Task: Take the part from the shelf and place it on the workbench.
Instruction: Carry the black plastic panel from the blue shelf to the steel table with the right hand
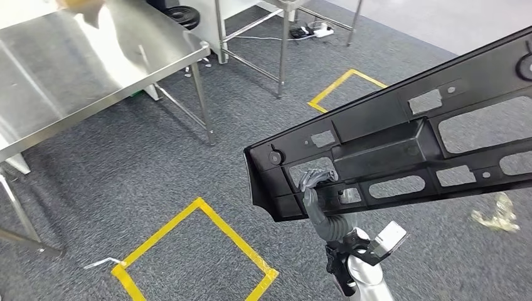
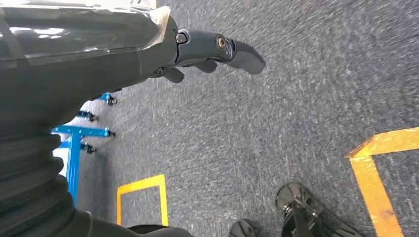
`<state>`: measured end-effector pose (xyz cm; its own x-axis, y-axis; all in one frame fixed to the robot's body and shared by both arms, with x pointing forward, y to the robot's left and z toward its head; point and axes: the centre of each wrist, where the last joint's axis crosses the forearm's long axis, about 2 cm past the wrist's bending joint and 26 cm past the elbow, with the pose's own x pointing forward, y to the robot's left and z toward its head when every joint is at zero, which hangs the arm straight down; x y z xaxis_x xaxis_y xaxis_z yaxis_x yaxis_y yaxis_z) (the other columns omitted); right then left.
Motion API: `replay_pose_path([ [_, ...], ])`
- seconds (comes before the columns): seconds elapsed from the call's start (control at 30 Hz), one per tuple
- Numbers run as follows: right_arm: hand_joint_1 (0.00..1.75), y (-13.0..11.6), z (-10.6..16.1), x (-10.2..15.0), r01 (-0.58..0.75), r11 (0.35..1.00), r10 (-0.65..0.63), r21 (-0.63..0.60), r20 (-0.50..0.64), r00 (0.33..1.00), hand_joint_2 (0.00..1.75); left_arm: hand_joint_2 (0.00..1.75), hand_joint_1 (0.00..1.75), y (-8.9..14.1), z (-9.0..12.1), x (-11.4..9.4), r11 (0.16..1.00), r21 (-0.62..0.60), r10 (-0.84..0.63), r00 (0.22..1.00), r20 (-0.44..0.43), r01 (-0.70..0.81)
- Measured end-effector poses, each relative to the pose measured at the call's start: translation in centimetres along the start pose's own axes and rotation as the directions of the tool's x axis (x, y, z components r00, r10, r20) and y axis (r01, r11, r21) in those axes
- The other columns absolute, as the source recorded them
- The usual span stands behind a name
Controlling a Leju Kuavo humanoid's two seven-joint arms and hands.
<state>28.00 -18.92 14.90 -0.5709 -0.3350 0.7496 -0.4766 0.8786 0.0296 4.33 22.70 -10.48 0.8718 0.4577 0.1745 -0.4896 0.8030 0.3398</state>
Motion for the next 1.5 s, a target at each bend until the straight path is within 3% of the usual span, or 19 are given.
replay_pose_path([
  [0.9,1.75,0.4,-0.6,0.0,0.011,1.000,-0.011,0.004,0.003,1.000,1.75,1.75,0.00,0.0,0.0,-0.2,1.000,-0.001,-0.001,1.000,0.005,0.001],
  [1.13,1.75,0.0,0.8,0.3,-0.012,1.000,0.011,-0.023,-0.022,1.000,1.75,1.75,0.00,0.2,-0.2,-0.1,0.999,-0.045,0.012,0.999,0.033,-0.010],
  [1.5,1.75,0.2,1.0,0.6,-0.015,0.999,0.014,-0.031,-0.013,1.000,1.75,1.75,0.00,0.7,-0.5,0.3,0.999,-0.047,0.015,0.999,0.046,-0.013],
])
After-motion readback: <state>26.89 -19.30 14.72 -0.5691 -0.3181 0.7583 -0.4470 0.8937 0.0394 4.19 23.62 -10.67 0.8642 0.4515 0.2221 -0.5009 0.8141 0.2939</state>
